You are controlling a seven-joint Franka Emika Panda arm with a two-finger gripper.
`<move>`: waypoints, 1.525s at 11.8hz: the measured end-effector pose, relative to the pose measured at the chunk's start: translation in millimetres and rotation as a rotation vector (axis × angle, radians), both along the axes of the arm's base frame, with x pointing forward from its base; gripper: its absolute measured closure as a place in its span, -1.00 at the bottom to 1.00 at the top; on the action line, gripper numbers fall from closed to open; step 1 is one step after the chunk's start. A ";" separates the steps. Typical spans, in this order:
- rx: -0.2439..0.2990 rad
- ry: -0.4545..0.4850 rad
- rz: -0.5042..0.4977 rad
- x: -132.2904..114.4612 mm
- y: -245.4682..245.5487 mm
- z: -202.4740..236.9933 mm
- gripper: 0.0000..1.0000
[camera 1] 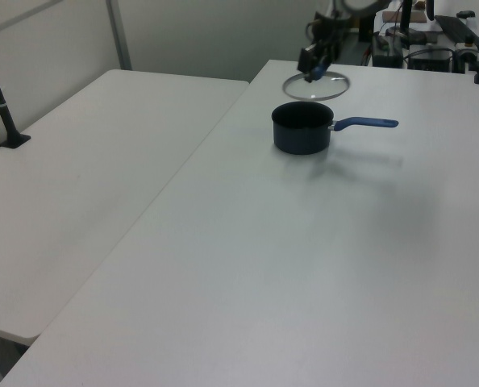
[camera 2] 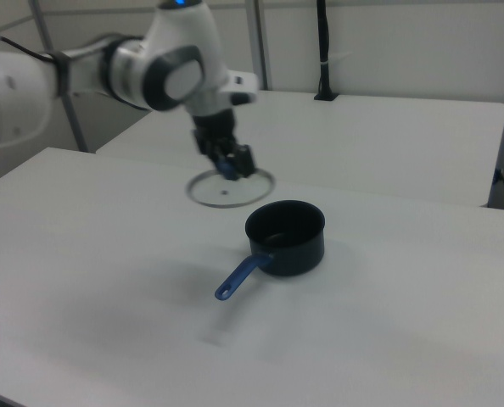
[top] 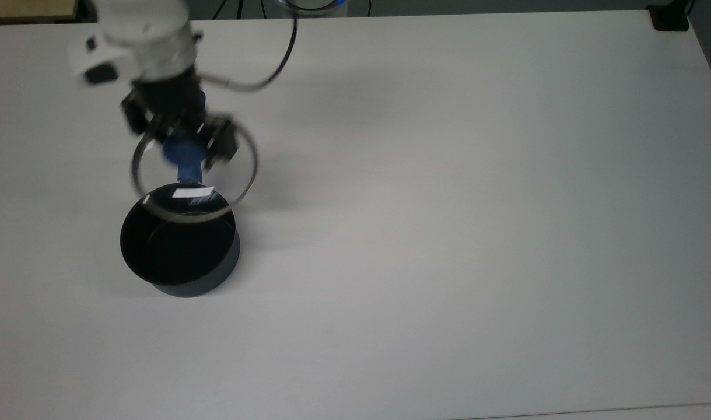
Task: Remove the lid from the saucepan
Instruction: 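Lift the glass lid up off the saucepan rim, then carry the lid beside the saucepan and lower it onto the table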
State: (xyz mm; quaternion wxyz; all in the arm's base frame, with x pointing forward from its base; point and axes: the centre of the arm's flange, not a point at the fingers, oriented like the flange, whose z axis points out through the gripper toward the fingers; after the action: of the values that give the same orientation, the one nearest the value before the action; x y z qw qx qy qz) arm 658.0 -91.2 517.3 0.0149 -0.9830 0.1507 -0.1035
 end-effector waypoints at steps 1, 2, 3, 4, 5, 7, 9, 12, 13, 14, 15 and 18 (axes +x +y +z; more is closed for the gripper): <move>0.018 0.066 0.056 -24.6 21.9 16.9 -0.09; 0.031 0.119 0.102 -49.3 43.6 21.6 -0.09; 0.036 0.162 0.135 -72.5 62.6 12.7 -0.09; 0.039 0.218 0.168 -95.2 76.9 -9.1 -0.09; 0.043 0.283 0.196 -116.5 85.9 -38.8 -0.09; 0.043 0.323 0.206 -138.8 89.8 -99.5 -0.09; 0.050 0.363 0.187 -149.2 81.4 -147.8 -0.08; 0.055 0.357 0.146 -141.8 63.9 -176.4 -0.13; 0.057 0.370 0.142 -141.4 62.6 -184.1 -0.14; 0.059 0.376 0.139 -141.0 62.5 -188.0 -0.24; 0.058 0.379 0.140 -141.0 62.8 -189.0 -0.52; 0.054 0.377 0.178 -132.8 82.1 -169.9 -1.00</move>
State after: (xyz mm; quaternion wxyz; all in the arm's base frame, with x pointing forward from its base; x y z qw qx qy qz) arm 525.2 -9.1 347.4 0.0219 -0.9937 0.0659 0.0882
